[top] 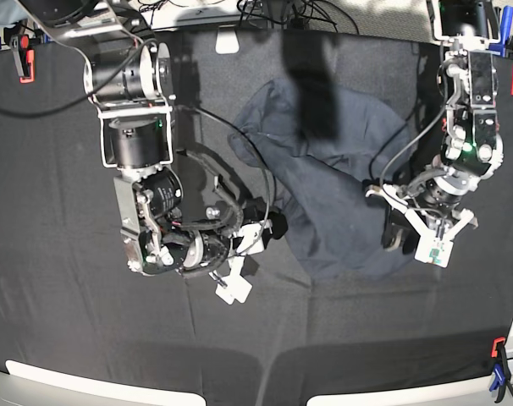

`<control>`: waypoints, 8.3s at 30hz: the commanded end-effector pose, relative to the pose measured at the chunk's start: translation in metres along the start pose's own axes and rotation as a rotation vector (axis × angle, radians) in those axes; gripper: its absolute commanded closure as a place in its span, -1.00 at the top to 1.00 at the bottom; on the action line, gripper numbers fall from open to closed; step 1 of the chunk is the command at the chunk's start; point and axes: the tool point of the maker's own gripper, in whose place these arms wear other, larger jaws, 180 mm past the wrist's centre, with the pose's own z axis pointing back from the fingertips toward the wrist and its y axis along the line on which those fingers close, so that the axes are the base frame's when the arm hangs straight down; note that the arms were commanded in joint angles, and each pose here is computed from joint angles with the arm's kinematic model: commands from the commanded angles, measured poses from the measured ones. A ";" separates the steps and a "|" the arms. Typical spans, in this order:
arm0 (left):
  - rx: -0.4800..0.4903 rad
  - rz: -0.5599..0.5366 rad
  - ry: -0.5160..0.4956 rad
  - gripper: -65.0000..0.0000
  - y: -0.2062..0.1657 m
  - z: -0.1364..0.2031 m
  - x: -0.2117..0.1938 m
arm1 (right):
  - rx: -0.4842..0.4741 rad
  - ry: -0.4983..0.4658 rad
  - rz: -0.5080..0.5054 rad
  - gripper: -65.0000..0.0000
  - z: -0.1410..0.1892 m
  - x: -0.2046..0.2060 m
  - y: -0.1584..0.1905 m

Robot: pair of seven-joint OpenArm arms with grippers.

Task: Layout the t-shirt on the table in an organized manner, then fold the t-shirt properly
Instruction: 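Grasp the t-shirt fabric with both grippers, then drag the grasped fabric away from the left gripper with the right gripper, then pull the held fabric with the left gripper toward the right gripper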

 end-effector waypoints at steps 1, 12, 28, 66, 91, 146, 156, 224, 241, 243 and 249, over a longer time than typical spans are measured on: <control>0.004 -0.012 -0.062 -0.44 0.003 0.001 0.020 | -0.003 -0.051 0.055 -0.05 0.008 0.027 0.004; 0.013 -0.036 -0.053 -0.44 0.013 0.003 0.019 | -0.042 0.003 0.100 -0.05 -0.007 0.023 0.011; 0.000 -0.015 -0.043 -0.44 0.011 0.003 0.017 | 0.060 -0.015 0.115 -0.05 -0.035 0.036 0.059; 0.000 -0.016 -0.042 -0.44 0.011 0.003 0.017 | 0.269 -0.238 0.064 -0.05 -0.006 0.089 0.089; 0.342 -0.005 0.027 -0.44 0.092 0.024 0.005 | 0.147 -0.148 0.116 -1.00 -0.018 0.075 0.073; -0.209 0.324 -0.033 -0.44 -0.022 0.008 0.022 | -1.066 -0.180 0.051 -0.77 0.486 -0.004 -0.186; -0.403 0.200 0.033 -0.44 -0.102 -0.024 0.029 | -1.139 -0.184 -0.024 0.05 0.503 -0.012 -0.191; -0.675 0.456 0.360 -1.00 -0.114 -0.086 -0.036 | -1.188 -0.212 -0.045 0.05 0.539 -0.016 -0.184; -0.505 0.422 0.292 0.18 -0.092 -0.107 -0.034 | -1.020 -0.285 -0.009 0.05 0.491 0.001 -0.179; -0.516 0.427 0.289 0.18 -0.098 -0.108 -0.032 | -0.901 -0.319 0.027 0.05 0.461 0.008 -0.172; -0.549 0.439 0.272 0.18 -0.118 -0.111 -0.025 | -0.662 -0.363 0.036 0.05 0.384 0.007 -0.159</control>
